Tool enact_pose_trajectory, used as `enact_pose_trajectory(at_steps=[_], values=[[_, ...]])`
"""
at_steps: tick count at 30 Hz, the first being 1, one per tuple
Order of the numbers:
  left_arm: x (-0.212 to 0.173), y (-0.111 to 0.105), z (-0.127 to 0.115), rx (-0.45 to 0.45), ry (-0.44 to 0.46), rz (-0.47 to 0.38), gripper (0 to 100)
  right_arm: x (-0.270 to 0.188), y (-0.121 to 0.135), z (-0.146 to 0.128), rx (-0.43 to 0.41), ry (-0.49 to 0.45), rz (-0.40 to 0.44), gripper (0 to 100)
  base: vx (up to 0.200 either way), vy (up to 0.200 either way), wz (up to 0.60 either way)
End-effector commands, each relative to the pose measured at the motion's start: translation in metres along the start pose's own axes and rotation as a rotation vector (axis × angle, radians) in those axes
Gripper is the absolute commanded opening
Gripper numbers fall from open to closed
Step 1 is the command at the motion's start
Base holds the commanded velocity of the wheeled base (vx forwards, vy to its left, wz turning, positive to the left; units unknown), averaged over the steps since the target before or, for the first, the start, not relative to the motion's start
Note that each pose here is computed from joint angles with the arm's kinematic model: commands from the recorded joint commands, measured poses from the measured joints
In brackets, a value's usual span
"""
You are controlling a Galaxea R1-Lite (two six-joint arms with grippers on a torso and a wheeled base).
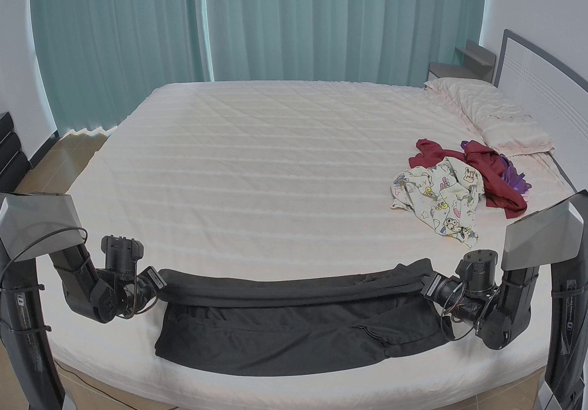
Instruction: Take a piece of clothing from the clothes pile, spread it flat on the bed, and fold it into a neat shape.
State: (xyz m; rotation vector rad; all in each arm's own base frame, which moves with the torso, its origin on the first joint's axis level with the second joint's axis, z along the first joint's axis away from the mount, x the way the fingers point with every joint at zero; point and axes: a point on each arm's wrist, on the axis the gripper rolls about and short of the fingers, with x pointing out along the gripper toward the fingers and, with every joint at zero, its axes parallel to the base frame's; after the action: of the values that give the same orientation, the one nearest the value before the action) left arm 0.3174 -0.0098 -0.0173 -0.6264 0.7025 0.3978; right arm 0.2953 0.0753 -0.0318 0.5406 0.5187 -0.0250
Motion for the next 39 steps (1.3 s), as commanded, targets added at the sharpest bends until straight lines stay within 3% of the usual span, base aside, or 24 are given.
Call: enact_pose_trajectory(at_steps=[1,10,11,12,13,21,28,33,36,39], values=[[0.006,0.012,-0.017,0.030,0.064,0.047,0,-0.001,-0.012,-0.018,-0.020,0.064,-0.043,0,0.000,0.000,0.00],[0.004,0.014,-0.026,0.048,0.107,0.044,0,-0.002,-0.018,-0.025,-0.023,0.096,-0.065,0,0.000,0.000,0.00],[0.004,0.014,-0.028,0.050,0.112,0.046,100,-0.002,-0.019,-0.026,-0.024,0.102,-0.069,0,0.000,0.000,0.00],[0.004,0.014,-0.028,0.050,0.112,0.046,100,-0.002,-0.019,-0.026,-0.024,0.102,-0.069,0,0.000,0.000,0.00],[0.004,0.015,-0.029,0.051,0.116,0.050,100,-0.002,-0.020,-0.027,-0.024,0.103,-0.072,100,0.000,0.000,0.00],[-0.008,0.030,-0.038,0.063,0.160,0.095,100,-0.008,-0.021,-0.026,-0.024,0.105,-0.085,100,0.000,0.000,0.00],[-0.023,0.035,-0.019,0.014,0.105,0.083,100,-0.030,-0.017,-0.006,-0.001,0.033,-0.056,100,0.000,0.000,0.00],[-0.044,0.035,0.007,-0.060,0.083,-0.028,100,-0.042,-0.010,0.022,0.027,-0.051,0.007,100,0.000,0.000,0.00],[-0.050,0.026,0.016,-0.155,0.117,-0.124,100,-0.038,-0.001,0.023,0.018,-0.038,0.074,100,0.000,0.000,0.00],[-0.048,0.020,0.017,-0.201,0.153,-0.149,100,-0.028,0.004,0.021,0.009,-0.011,0.115,100,0.000,0.000,0.00]])
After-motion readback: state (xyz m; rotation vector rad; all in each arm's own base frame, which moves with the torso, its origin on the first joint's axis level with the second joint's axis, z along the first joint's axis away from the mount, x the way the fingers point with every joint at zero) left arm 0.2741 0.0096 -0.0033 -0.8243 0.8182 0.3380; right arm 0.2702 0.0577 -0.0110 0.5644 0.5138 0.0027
